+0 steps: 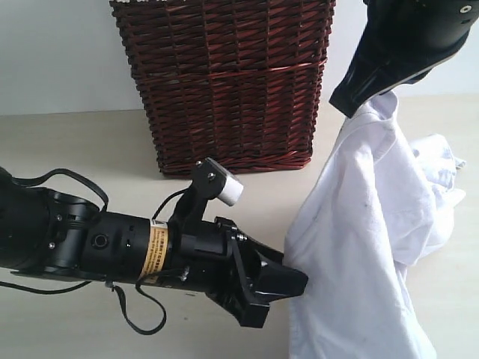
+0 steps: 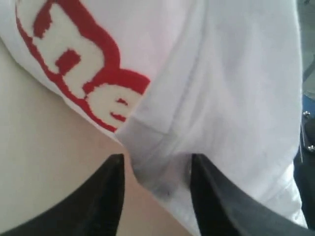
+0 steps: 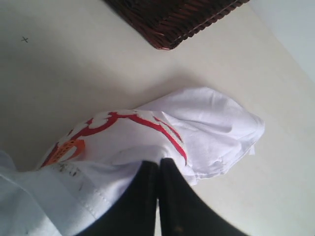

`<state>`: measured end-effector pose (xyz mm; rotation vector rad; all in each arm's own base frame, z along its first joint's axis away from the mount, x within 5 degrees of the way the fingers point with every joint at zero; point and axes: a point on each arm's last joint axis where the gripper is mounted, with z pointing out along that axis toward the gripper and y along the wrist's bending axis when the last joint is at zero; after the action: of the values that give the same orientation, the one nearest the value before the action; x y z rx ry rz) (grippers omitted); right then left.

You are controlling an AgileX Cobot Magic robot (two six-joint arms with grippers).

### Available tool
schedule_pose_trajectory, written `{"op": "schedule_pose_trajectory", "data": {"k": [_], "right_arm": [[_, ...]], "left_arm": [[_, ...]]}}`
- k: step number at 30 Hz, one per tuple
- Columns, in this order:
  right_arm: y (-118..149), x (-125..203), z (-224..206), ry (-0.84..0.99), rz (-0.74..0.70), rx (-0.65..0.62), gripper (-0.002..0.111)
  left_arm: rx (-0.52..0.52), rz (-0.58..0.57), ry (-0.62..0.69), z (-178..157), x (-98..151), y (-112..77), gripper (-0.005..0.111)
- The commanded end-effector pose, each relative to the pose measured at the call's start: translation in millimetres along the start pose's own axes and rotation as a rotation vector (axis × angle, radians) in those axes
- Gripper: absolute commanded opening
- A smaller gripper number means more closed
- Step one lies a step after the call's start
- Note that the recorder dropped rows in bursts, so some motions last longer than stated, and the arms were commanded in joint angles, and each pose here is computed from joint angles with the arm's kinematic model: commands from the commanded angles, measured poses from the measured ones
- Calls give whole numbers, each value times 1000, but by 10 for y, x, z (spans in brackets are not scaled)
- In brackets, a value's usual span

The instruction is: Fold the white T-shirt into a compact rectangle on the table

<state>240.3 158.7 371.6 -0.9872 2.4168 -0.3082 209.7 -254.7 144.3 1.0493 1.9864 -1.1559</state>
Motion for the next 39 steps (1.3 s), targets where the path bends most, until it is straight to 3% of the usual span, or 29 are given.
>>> {"op": "schedule_pose_trajectory", "data": {"k": [1, 4, 7, 9, 11, 13, 14, 16, 20, 21, 24, 26, 29, 31, 35, 39], "right_arm": [[-19, -9, -53, -26, 7, 6, 0], [-19, -9, -53, -26, 7, 6, 0], [-15, -9, -53, -26, 8, 3, 0], [-14, -9, -53, -26, 9, 1, 0], [-14, -9, -53, -26, 9, 1, 0], [-14, -9, -53, -26, 9, 1, 0], [-14, -9, -53, -26, 9, 1, 0], [-14, -9, -53, -26, 9, 1, 0], [3, -10, -53, -27, 15, -18, 7], [19, -11, -53, -27, 14, -35, 14], [208, -21, -73, -42, -4, -242, 56], [374, 40, 8, -3, 17, -376, 63], [552, 315, 395, 185, 36, -380, 62], [756, 450, 942, 210, 42, -351, 62], [767, 422, 1527, 230, 86, -129, 53], [997, 325, 1716, 156, 33, -210, 56]], "left_arm": [[89, 0, -29, 58, -76, -78, 58], [175, 46, -6, 154, -58, -181, 65], [110, 46, 36, 251, -36, -160, 60], [-2, 20, 88, 275, -21, -65, 48], [-91, -10, 123, 252, -1, 32, 27], [-114, -2, 144, 206, -5, 76, 4], [-108, 24, 164, 168, -9, 90, 1], [-117, 36, 193, 95, -26, 119, 0], [-256, 17, 201, -207, -188, 257, 0], [-281, 22, 185, -294, -248, 279, 0], [-304, 47, 110, -538, -454, 232, 0], [-296, 95, 129, -566, -463, 201, 0], [-306, 86, 143, -597, -465, 191, 0], [-304, 92, 134, -618, -489, 169, 0], [-298, 93, 132, -620, -493, 159, 0], [-303, 102, 129, -628, -506, 157, 0]]}}
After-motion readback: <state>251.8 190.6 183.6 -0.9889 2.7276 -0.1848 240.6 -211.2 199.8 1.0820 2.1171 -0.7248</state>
